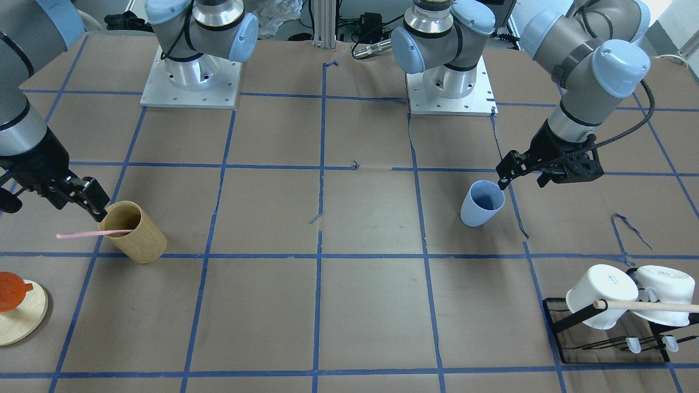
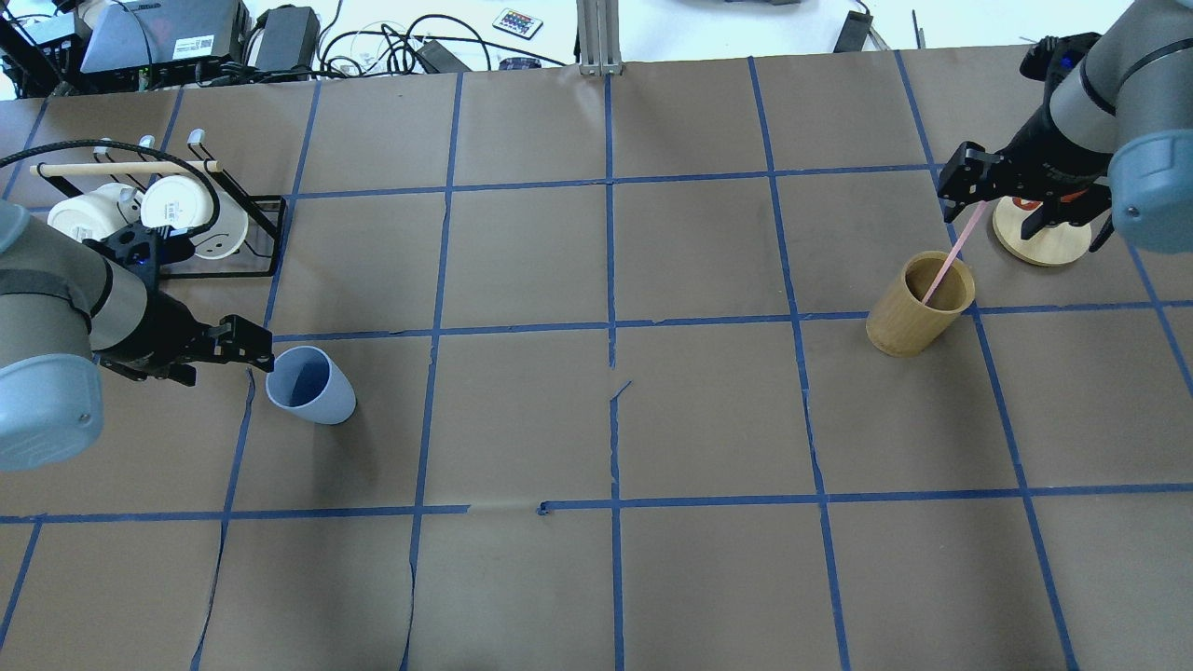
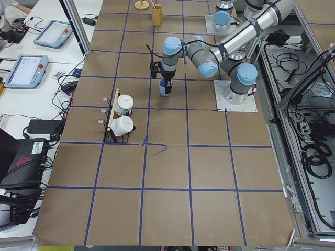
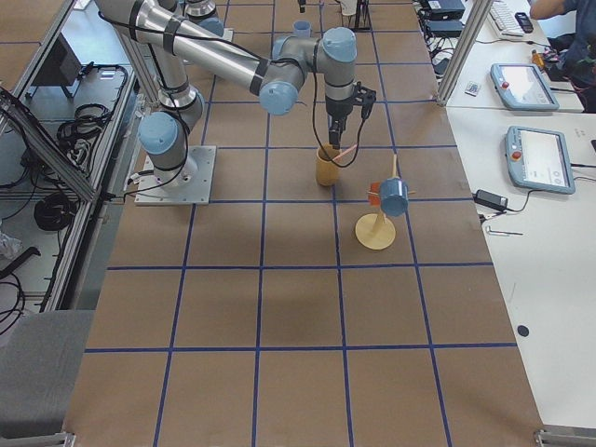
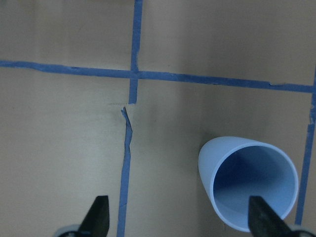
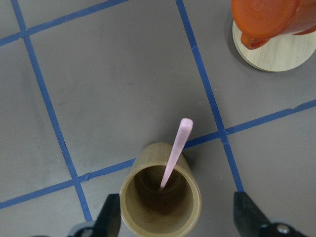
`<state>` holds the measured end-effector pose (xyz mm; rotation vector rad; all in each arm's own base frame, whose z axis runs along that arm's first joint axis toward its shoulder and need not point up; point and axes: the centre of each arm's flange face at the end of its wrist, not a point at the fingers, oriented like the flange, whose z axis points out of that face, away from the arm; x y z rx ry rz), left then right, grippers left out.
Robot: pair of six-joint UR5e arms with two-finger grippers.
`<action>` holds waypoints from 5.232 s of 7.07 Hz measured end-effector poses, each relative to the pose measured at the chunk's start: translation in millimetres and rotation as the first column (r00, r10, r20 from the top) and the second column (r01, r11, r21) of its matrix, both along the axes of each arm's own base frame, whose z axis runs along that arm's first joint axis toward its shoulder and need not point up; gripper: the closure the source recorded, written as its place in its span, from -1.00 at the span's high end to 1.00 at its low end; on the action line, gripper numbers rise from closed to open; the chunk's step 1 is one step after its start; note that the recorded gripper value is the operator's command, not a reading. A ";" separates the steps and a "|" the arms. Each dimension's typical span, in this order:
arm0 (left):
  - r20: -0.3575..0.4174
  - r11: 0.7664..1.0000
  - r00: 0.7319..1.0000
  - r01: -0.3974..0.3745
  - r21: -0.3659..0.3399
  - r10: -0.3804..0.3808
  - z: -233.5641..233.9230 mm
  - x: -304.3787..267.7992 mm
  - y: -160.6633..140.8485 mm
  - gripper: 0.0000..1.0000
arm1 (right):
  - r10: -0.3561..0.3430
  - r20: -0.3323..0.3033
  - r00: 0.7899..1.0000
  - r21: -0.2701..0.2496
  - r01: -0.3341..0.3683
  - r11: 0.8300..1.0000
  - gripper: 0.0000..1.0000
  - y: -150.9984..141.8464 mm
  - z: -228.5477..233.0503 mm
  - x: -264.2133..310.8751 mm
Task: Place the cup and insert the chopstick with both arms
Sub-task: 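Grasp the light blue cup with the left gripper while right holds chopstick, then carry the light blue cup with the left gripper toward the table center, then release the blue cup with left gripper while right swings chopstick over, then lower the pink chopstick into the blue cup with the right gripper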
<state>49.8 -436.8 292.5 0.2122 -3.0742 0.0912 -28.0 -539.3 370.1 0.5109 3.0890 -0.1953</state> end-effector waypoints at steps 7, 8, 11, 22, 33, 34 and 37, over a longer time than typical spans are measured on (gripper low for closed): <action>-0.070 0.993 0.996 -0.041 0.109 0.049 -56.6 -8.7 -8.4 -0.96 | -0.024 0.001 1.000 -0.047 0.024 0.999 -0.30 -24.0 -21.5 -7.6; -0.066 0.992 0.995 -0.072 0.107 0.079 -54.2 -8.7 -11.3 -0.98 | -0.022 -0.003 1.000 -0.061 0.022 0.998 -0.29 -25.4 -19.0 -8.0; -0.026 0.989 0.990 -0.136 0.055 0.137 -11.6 -68.7 -38.7 -0.96 | -0.021 -0.013 1.000 -0.091 0.020 0.996 -0.59 -27.3 -17.7 -8.7; -0.018 0.957 0.958 -0.283 0.062 0.285 -24.0 -367.8 -4.3 -0.87 | -0.022 0.005 1.000 -0.175 0.023 0.984 -1.00 2.7 52.2 5.7; -0.013 0.998 0.999 -0.052 -0.036 0.052 171.0 -238.8 -45.9 0.85 | 0.074 -0.047 0.996 -0.298 -0.085 0.951 -1.00 17.5 181.0 212.2; 0.024 0.998 1.000 0.010 -0.058 -0.009 200.3 -203.8 -46.3 0.91 | 0.066 -0.058 0.996 -0.316 -0.081 0.945 -1.00 23.6 170.9 244.1; 0.121 0.991 0.989 0.100 -0.087 -0.089 242.2 -157.4 -36.4 0.99 | -0.004 -0.042 0.999 -0.331 -0.010 0.944 -1.00 56.6 135.2 333.7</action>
